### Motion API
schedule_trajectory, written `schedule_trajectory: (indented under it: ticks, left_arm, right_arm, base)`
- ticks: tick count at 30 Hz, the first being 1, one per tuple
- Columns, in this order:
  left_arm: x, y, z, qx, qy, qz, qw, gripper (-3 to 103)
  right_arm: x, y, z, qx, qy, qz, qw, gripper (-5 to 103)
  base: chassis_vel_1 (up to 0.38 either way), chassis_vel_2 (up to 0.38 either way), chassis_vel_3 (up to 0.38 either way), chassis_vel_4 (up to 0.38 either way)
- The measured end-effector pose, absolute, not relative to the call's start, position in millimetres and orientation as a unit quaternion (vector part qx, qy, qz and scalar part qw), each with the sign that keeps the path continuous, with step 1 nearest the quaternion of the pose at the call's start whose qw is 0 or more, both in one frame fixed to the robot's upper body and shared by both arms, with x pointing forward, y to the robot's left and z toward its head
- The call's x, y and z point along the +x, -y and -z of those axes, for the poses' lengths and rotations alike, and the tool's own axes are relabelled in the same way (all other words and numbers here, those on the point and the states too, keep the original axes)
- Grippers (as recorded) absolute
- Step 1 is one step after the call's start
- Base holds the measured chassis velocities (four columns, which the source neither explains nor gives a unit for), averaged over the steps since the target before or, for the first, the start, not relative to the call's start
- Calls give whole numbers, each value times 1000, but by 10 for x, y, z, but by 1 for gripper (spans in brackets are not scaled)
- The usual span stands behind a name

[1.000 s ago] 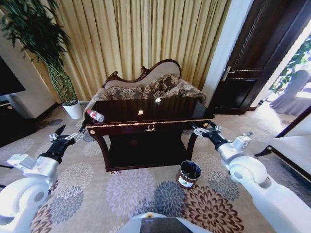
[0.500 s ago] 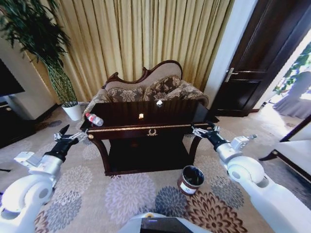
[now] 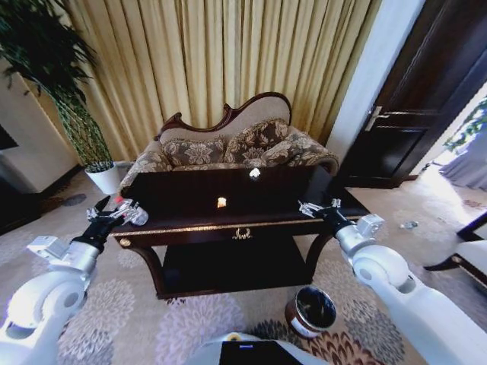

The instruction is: Move to the front of the table and place the trash on the table into the trash bin.

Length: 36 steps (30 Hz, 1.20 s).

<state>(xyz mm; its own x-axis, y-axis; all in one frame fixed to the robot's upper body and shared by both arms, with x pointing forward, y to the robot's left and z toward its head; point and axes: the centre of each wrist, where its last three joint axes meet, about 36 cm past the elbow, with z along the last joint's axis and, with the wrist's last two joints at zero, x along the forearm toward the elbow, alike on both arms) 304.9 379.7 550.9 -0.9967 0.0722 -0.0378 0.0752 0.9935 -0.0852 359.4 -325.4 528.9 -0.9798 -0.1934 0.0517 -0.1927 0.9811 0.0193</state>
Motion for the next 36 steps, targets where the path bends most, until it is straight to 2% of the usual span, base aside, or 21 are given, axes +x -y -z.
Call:
schedule_trajectory:
  ticks: [8,17,22,36]
  left_arm:
    - [2998,-3813,-5560,33,-998,41,22,100]
    - [2863,-4023,-5517,-11,-999,35,25,100]
    - [2737,-4101,-5463,-43,-998,47,26,100]
    - [2295,-4218,-5314,-103,-994,42,15,100]
  right_arm:
    - [3722,3286,-5330,85,995,-15,45,100]
    - [4268,3347,-5307,92,993,-28,73,100]
    - [4596,3187,-5337,107,991,-16,84,100]
    - [5759,2279,-5538,152,985,0,77,100]
  base:
    - [-19,6,10,-15]
    - [0,0,0,0]
    - [0,0,0,0]
    - [0,0,0,0]
